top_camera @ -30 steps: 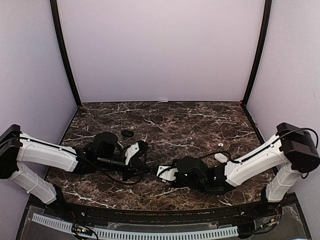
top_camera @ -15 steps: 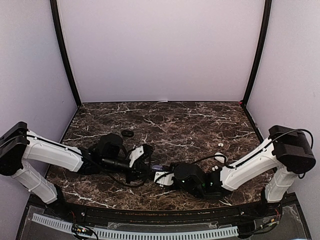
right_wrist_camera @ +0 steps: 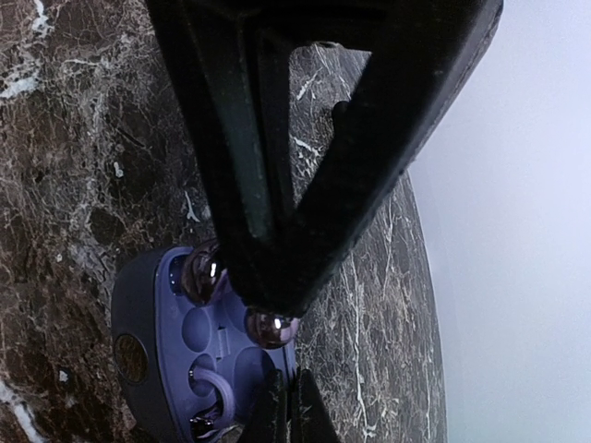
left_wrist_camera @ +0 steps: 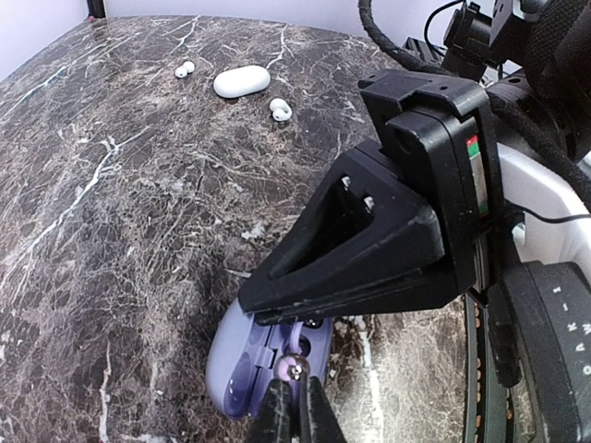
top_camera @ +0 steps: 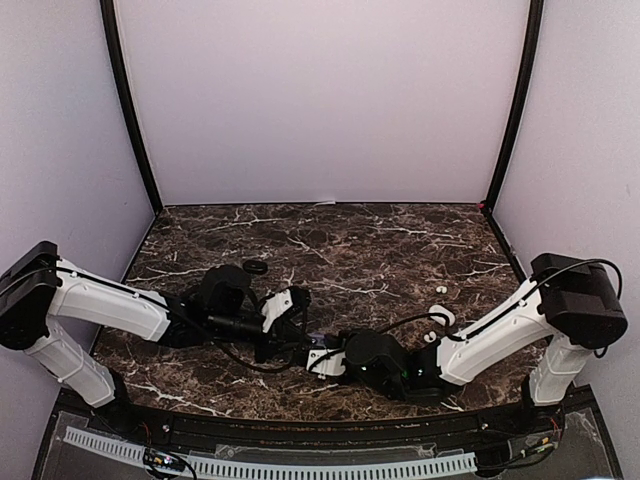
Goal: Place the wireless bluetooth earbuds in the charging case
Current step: Insert the left earbud into the left side groove of the charging case.
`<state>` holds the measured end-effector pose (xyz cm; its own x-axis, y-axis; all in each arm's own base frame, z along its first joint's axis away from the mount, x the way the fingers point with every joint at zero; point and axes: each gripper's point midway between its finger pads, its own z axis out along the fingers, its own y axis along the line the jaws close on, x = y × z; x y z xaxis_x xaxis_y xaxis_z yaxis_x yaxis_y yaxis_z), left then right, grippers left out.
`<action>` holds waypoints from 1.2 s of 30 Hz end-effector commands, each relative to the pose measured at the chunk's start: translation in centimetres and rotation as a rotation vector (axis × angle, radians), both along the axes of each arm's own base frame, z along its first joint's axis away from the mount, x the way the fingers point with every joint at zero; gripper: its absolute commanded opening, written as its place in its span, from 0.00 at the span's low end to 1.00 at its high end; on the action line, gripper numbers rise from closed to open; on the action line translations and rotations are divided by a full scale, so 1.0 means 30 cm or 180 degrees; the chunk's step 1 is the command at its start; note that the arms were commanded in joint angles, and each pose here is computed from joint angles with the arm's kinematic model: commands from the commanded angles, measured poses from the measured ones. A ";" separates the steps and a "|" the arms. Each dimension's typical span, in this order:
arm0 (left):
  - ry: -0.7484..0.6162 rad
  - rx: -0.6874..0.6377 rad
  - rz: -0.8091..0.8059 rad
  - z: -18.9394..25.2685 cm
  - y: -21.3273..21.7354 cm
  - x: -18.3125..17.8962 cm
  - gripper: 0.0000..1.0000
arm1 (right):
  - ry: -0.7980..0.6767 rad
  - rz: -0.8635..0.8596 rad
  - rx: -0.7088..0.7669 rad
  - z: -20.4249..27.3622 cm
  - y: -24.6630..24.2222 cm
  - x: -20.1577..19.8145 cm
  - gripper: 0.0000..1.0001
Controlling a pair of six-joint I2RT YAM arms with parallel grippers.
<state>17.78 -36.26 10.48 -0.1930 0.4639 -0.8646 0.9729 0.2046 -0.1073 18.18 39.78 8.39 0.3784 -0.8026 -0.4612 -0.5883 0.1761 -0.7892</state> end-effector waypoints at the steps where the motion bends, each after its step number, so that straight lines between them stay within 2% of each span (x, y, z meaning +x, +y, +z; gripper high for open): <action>1: -0.0112 0.0041 -0.0050 0.031 -0.014 0.008 0.00 | -0.0085 0.0002 0.0140 0.032 0.030 -0.008 0.00; 36: 0.0120 0.0510 -0.0274 -0.082 -0.012 -0.016 0.02 | -0.0123 0.0044 0.0050 0.016 0.038 -0.021 0.00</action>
<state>17.96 -36.42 8.12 -0.1806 0.5894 -0.7874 0.9804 0.1716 -0.0965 17.77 39.91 7.75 0.3993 -0.8107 -0.4280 -0.5787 0.1392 -0.8036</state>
